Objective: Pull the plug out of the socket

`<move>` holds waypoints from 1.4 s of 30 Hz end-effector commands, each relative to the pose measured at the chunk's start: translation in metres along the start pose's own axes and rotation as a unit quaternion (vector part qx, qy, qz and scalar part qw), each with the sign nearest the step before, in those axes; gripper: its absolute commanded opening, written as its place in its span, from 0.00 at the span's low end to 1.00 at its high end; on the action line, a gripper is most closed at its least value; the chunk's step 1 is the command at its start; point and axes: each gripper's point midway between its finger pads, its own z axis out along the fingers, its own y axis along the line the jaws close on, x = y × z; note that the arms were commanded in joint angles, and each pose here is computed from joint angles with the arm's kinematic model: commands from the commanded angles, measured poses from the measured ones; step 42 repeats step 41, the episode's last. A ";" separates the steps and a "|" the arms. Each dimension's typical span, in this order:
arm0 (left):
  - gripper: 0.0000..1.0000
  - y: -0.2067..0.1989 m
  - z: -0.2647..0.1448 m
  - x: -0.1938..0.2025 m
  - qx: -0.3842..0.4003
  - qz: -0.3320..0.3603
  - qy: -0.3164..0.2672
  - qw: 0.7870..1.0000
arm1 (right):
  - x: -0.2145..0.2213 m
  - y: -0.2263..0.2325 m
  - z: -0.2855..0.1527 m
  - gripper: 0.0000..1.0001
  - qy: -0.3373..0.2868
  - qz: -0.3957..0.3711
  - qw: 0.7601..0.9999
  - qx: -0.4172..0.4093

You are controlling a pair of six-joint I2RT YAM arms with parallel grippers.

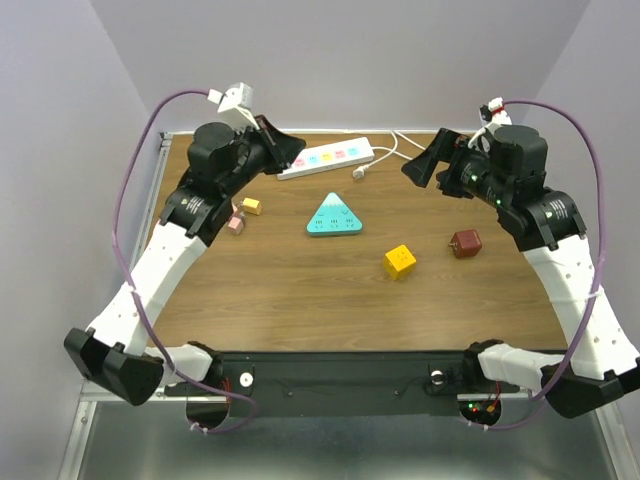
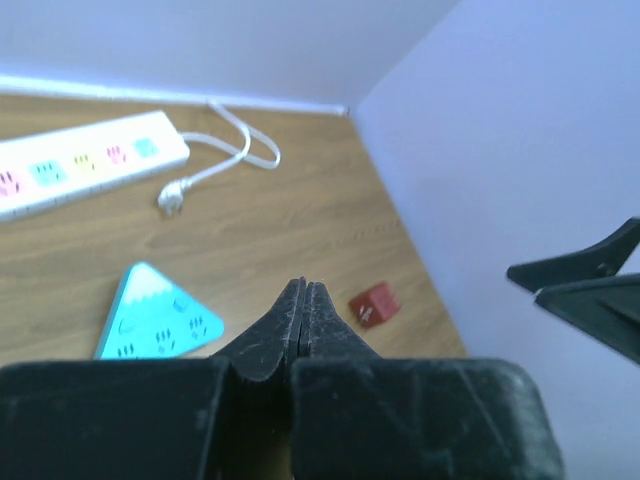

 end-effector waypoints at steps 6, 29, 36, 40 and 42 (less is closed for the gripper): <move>0.46 -0.043 -0.062 -0.092 0.031 0.001 -0.187 0.982 | -0.018 0.033 -0.026 1.00 -0.026 -0.023 0.997 -0.072; 0.93 -0.022 -0.124 -0.117 -0.042 0.004 -0.281 0.959 | -0.001 0.024 -0.001 1.00 0.013 -0.038 0.997 -0.066; 0.93 -0.017 -0.121 -0.120 -0.052 0.004 -0.292 0.955 | 0.002 0.023 0.012 1.00 0.028 -0.036 0.997 -0.067; 0.93 -0.014 -0.118 -0.121 -0.058 0.009 -0.294 0.954 | 0.002 0.020 0.015 1.00 0.028 -0.036 0.997 -0.058; 0.93 -0.014 -0.118 -0.121 -0.058 0.011 -0.294 0.954 | 0.002 0.019 0.016 1.00 0.026 -0.034 0.998 -0.053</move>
